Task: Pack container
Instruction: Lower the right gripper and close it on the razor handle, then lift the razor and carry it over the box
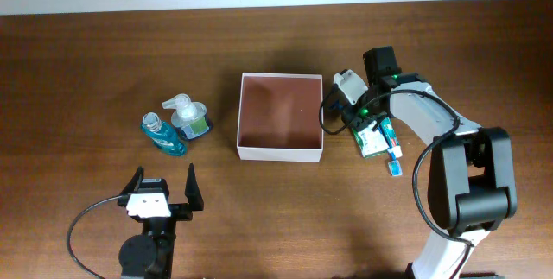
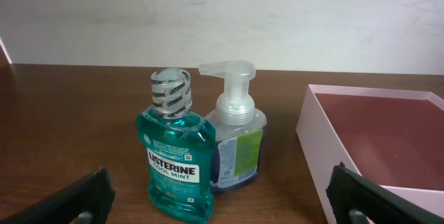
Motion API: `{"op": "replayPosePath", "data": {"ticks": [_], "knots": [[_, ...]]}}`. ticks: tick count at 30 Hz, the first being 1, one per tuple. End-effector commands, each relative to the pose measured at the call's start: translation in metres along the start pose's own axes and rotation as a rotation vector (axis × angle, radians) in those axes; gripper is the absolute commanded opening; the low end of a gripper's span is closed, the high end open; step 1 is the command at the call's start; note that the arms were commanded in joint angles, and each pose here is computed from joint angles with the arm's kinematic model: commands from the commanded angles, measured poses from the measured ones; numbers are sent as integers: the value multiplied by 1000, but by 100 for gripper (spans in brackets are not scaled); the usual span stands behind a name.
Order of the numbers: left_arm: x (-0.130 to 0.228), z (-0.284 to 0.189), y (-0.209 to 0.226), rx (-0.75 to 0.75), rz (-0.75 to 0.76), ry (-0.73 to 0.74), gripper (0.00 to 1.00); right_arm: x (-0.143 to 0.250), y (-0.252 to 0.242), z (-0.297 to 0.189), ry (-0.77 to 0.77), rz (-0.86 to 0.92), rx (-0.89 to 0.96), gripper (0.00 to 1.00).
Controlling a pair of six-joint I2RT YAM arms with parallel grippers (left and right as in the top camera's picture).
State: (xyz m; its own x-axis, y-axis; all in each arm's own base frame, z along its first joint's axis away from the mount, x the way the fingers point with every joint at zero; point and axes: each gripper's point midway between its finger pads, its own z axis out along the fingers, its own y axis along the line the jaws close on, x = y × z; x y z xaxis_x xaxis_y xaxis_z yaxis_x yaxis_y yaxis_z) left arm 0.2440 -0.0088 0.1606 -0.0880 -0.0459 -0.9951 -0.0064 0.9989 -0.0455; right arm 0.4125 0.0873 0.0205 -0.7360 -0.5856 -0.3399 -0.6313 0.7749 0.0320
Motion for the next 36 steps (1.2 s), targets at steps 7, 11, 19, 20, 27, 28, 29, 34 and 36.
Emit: {"op": "replayPosePath", "data": {"ticks": [7,11,19,20,27,28,29,34,36], "knots": [[2,0,0,5,-3,-1,99,-1,1,2,8,1,-3,32],[2,0,0,5,-3,-1,99,-1,2,2,10,1,-5,28],[2,0,0,5,-3,-1,99,-1,2,2,10,2,-5,24],[2,0,0,5,-3,-1,99,-1,2,2,10,2,-5,24],[2,0,0,5,-3,-1,99,2,3,2,19,4,-10,20],[2,0,0,5,-3,-1,99,2,3,2,22,5,-12,19],[2,0,0,5,-3,-1,99,3,4,2,23,5,-12,17],[2,0,0,5,-3,-1,99,1,3,2,16,3,-9,10],[2,0,0,5,-3,-1,99,-5,0,-1,5,0,-2,4]]}}
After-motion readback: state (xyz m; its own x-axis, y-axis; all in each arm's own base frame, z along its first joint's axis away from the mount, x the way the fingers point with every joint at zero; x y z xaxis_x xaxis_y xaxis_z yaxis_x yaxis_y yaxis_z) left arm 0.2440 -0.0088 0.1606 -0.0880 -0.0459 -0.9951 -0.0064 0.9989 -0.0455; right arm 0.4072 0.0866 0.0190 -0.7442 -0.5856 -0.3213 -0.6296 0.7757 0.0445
